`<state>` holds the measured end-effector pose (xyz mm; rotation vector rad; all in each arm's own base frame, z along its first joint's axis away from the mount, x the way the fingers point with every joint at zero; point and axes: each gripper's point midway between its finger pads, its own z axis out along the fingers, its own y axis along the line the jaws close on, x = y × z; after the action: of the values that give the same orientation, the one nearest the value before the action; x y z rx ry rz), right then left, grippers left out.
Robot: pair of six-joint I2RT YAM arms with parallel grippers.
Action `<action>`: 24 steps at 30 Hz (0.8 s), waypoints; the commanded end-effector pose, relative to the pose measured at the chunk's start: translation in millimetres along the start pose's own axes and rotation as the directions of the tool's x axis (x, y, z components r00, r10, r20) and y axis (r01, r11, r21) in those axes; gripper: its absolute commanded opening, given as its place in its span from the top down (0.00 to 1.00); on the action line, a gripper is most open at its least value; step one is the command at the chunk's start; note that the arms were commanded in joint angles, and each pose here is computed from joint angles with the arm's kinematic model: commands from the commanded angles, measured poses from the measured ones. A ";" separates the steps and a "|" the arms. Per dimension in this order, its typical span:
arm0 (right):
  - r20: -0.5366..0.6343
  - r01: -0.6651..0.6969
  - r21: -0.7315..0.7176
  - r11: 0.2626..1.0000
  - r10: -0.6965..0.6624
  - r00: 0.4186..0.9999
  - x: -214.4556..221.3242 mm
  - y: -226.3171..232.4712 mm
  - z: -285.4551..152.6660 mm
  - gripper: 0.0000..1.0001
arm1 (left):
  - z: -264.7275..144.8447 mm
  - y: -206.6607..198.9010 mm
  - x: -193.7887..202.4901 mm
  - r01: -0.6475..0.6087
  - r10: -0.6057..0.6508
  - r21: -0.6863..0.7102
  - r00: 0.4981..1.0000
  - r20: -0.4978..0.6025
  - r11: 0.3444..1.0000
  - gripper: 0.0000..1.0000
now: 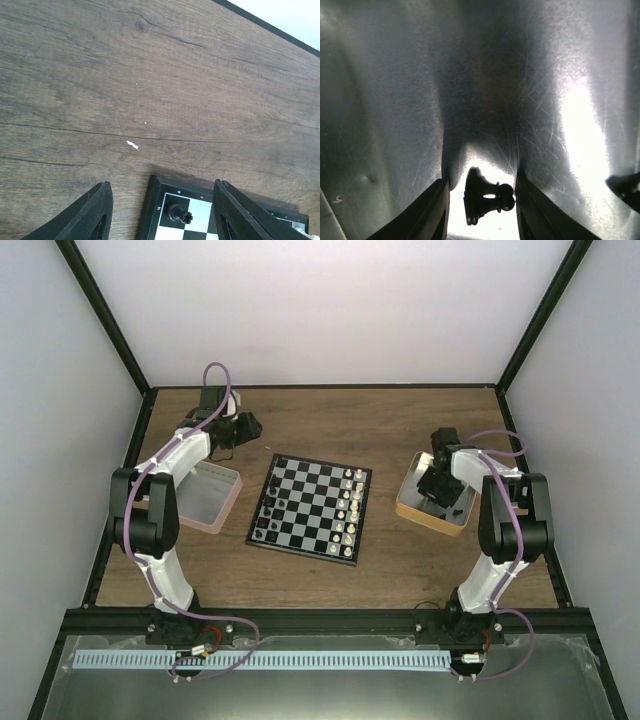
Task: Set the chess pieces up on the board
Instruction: Pick up the chess piece from the storage box.
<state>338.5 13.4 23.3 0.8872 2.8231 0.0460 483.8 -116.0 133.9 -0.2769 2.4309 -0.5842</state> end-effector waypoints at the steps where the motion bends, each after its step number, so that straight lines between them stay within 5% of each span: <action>1: -0.081 0.023 0.037 0.999 -0.020 0.997 24.4 -6.4 6.7 0.64 | -2.8 -4.9 -7.6 -0.009 0.008 0.018 1.000 0.018 1.000 0.43; 14: -0.013 -0.009 -0.008 1.000 0.009 1.000 6.5 6.6 -1.3 0.75 | -7.7 -15.3 -2.4 -0.024 0.023 0.067 1.000 0.016 0.997 0.43; 24: 0.012 -0.085 -0.343 0.936 0.095 0.995 -24.0 78.1 -63.8 0.74 | -16.3 -68.0 10.6 -0.128 0.127 0.234 0.992 0.018 0.964 0.42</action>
<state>352.7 35.0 40.5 0.9464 2.7770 0.2204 475.1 -145.3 139.4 -0.1700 2.4217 -0.7060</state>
